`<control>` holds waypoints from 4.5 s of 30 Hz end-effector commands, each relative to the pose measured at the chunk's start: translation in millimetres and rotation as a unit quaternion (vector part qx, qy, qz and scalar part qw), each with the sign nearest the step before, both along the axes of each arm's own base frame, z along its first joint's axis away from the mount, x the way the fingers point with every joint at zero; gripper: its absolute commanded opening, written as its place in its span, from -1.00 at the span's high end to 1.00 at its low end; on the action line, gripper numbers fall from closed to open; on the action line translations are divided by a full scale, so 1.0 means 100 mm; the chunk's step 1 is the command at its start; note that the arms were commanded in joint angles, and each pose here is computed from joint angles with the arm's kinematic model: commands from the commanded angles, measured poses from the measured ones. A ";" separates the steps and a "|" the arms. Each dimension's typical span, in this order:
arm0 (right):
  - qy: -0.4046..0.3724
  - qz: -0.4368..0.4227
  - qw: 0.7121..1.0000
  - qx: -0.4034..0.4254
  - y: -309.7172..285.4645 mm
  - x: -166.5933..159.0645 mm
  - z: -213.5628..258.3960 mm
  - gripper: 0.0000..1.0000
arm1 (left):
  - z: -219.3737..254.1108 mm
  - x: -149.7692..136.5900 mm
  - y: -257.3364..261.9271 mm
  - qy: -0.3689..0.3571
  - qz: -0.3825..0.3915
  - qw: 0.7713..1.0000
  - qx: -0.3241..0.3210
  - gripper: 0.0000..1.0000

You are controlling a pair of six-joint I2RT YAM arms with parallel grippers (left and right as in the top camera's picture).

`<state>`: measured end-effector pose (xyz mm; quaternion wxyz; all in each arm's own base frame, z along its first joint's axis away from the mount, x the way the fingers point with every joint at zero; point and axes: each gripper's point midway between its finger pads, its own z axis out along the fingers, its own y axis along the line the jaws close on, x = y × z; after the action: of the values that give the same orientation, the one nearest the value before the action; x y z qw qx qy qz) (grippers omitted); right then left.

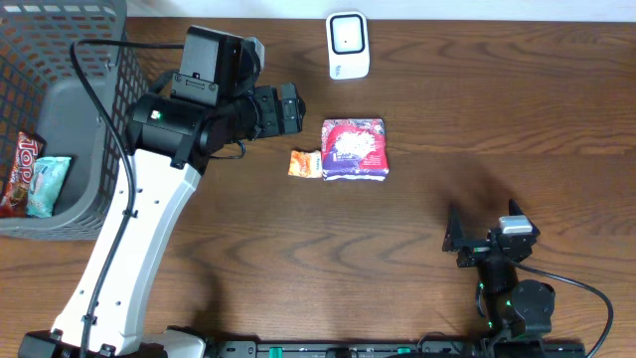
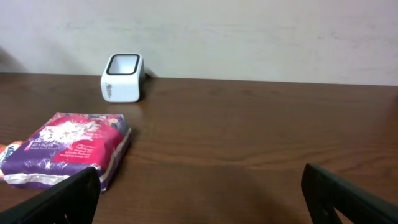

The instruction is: Scan the item barcode

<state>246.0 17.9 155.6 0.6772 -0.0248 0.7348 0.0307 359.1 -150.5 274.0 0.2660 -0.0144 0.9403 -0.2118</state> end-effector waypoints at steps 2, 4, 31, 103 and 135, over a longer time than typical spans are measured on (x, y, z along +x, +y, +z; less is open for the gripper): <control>0.000 0.001 1.000 -0.008 0.01 0.00 -0.01 -0.99 | 0.00 0.01 0.02 -0.002 0.000 1.000 0.006 -0.97; 0.000 0.001 1.000 -0.008 0.01 0.00 -0.01 -0.99 | 0.00 0.01 0.02 -0.002 0.000 1.000 0.006 -1.00; 0.000 0.001 1.000 -0.008 0.01 0.00 -0.01 -0.98 | -0.06 -0.06 0.04 0.018 -0.001 1.000 0.011 -0.74; 0.000 0.001 1.000 -0.008 0.01 0.00 -0.01 -0.98 | 0.30 -0.45 3.99 0.005 0.540 0.817 0.203 -0.75; 0.000 0.001 1.000 -0.008 0.01 0.00 -0.01 -0.99 | -0.32 -0.25 4.12 0.085 0.506 0.830 0.220 -0.96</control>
<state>246.0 17.9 155.7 0.6773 -0.0248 0.7346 0.0307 333.3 255.0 261.5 0.2784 -0.4492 0.8346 0.1557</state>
